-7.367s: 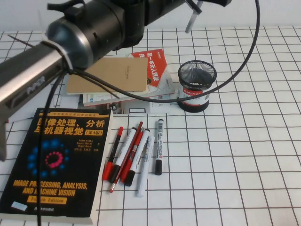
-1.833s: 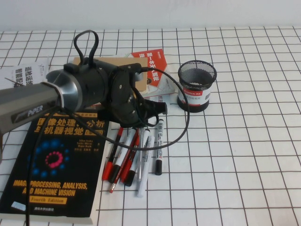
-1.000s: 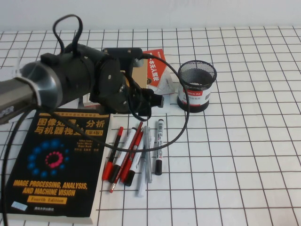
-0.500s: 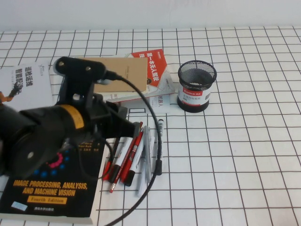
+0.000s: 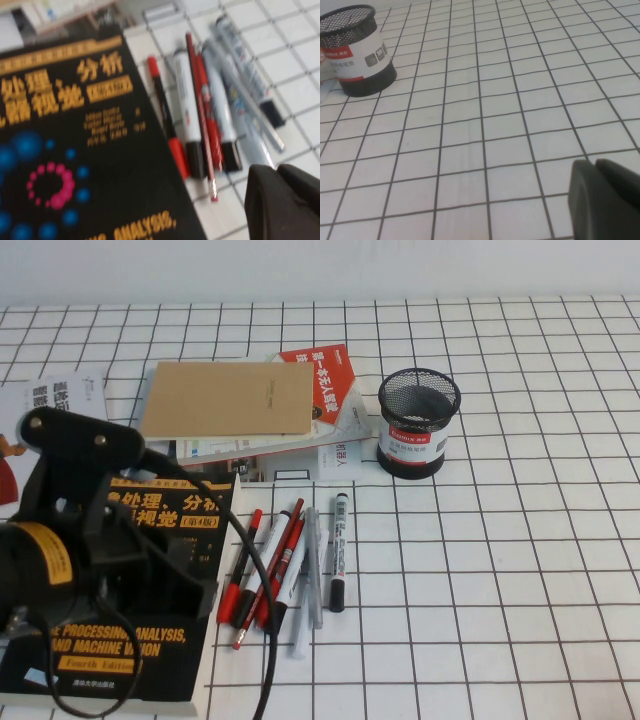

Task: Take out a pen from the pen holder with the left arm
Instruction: 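Take a marker out of the pen holder and lay it on the table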

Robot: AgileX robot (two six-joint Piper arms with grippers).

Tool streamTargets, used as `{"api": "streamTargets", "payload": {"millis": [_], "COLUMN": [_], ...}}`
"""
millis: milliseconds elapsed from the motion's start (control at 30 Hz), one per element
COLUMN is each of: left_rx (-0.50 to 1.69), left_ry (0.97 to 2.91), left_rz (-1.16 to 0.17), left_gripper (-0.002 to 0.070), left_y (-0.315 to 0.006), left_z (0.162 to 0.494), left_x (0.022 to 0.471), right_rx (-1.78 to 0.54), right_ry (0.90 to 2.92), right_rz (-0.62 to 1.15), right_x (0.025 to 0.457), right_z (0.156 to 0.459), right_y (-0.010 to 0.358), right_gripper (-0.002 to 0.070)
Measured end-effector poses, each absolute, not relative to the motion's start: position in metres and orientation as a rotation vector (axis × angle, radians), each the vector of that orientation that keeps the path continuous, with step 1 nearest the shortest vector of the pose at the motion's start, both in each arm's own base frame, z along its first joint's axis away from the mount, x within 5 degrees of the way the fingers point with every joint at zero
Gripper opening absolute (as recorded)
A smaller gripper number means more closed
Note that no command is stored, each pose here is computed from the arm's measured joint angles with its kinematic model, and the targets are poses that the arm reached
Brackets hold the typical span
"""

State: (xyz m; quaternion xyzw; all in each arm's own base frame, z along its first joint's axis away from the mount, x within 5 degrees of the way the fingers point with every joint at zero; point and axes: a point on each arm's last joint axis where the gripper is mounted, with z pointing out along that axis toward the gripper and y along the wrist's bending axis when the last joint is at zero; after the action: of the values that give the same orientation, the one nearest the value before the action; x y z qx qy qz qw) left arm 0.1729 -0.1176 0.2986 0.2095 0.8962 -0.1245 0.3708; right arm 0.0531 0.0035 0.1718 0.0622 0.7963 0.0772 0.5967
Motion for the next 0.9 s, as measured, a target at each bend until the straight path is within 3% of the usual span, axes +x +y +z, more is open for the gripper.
{"api": "streamTargets", "payload": {"millis": [400, 633, 900], "left_rx": [0.597, 0.662, 0.471], "left_ry": [2.354, 2.135, 1.961], "left_rz": [-0.202, -0.172, -0.184], "left_gripper": [-0.0001, -0.0001, -0.0002], "left_y": [-0.110, -0.097, -0.051], "left_z": [0.293, 0.277, 0.239], "left_x": [0.170, 0.159, 0.121], "right_rx": [0.144, 0.144, 0.144], "right_ry": [1.848, 1.848, 1.848], "right_rz": [0.179, 0.179, 0.179], "right_x": [0.053, 0.053, 0.053], "right_z": [0.172, 0.172, 0.172], "right_y": [0.004, 0.004, 0.004], "right_gripper": [-0.0016, -0.0017, -0.0017]}}
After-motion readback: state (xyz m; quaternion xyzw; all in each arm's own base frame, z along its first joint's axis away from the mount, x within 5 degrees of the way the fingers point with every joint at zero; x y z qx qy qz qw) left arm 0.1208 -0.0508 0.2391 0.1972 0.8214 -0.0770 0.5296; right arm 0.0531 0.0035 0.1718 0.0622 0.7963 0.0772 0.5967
